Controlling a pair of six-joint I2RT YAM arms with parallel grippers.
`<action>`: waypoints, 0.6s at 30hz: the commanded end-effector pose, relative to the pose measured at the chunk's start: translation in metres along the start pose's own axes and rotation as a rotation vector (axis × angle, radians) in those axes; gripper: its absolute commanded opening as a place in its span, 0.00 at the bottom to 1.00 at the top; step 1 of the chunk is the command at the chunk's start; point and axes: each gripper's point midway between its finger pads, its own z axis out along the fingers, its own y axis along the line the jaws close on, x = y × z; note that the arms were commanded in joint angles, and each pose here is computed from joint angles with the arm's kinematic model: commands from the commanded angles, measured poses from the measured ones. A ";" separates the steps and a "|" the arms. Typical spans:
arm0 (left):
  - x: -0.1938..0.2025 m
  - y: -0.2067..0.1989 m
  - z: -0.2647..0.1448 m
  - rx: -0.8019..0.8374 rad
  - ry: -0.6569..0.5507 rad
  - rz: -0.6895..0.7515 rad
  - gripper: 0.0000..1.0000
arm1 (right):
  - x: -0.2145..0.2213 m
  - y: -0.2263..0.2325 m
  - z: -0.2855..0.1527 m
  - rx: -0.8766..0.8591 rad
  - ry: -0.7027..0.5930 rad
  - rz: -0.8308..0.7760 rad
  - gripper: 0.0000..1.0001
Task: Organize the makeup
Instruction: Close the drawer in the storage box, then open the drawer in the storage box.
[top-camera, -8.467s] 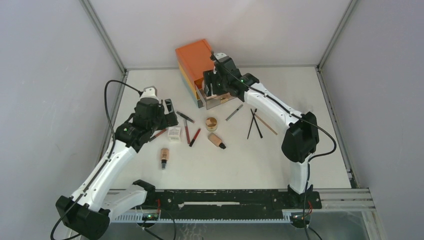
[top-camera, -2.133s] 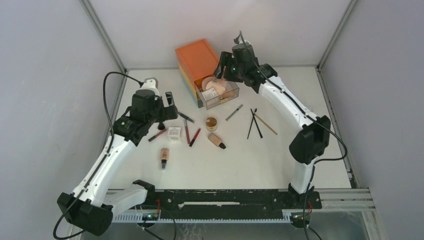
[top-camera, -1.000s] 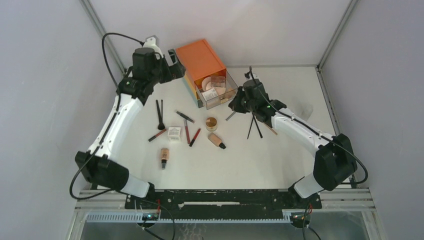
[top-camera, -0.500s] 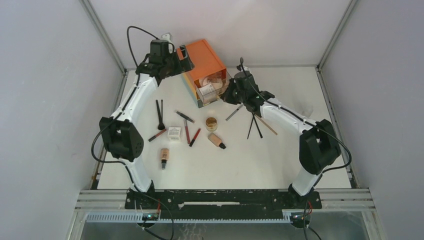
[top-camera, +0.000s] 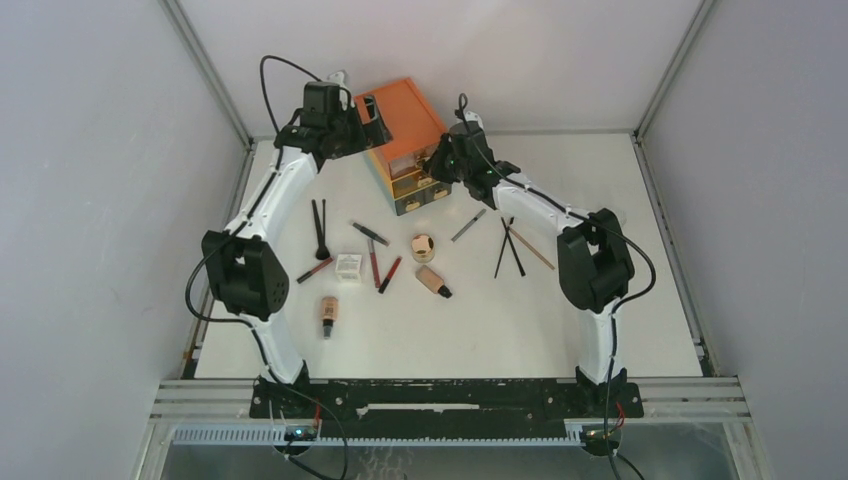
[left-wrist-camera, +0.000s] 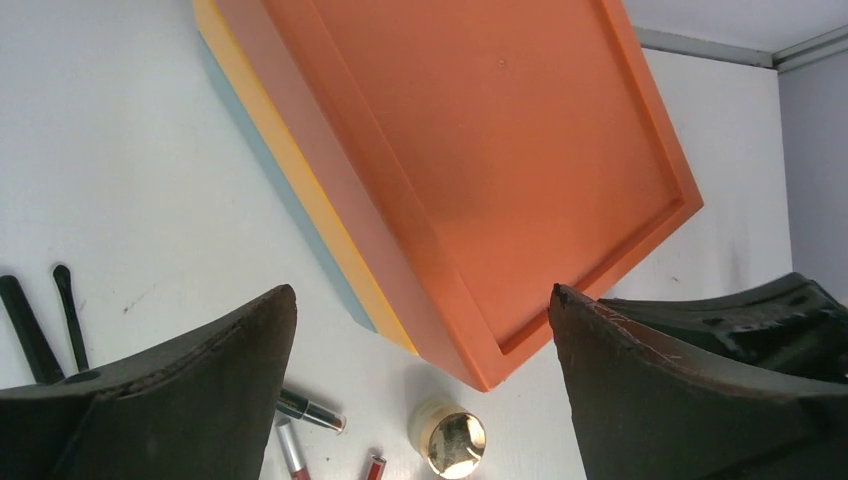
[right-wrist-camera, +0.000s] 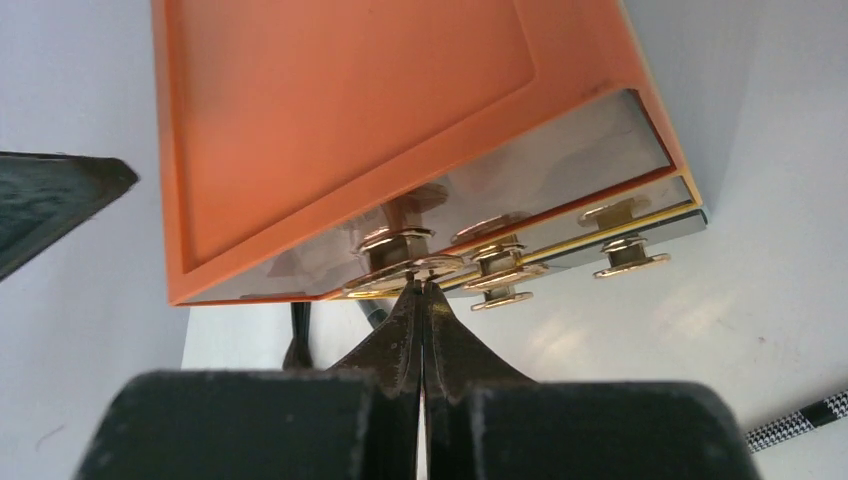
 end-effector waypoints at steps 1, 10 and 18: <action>-0.043 -0.023 -0.043 0.059 -0.135 0.032 1.00 | -0.038 0.025 -0.005 -0.079 -0.110 0.018 0.00; -0.036 -0.022 -0.038 0.072 -0.114 0.039 1.00 | -0.020 -0.001 -0.027 -0.067 -0.112 0.012 0.03; -0.033 -0.011 -0.009 0.047 -0.080 0.027 1.00 | 0.011 -0.012 -0.022 -0.124 -0.062 -0.103 0.67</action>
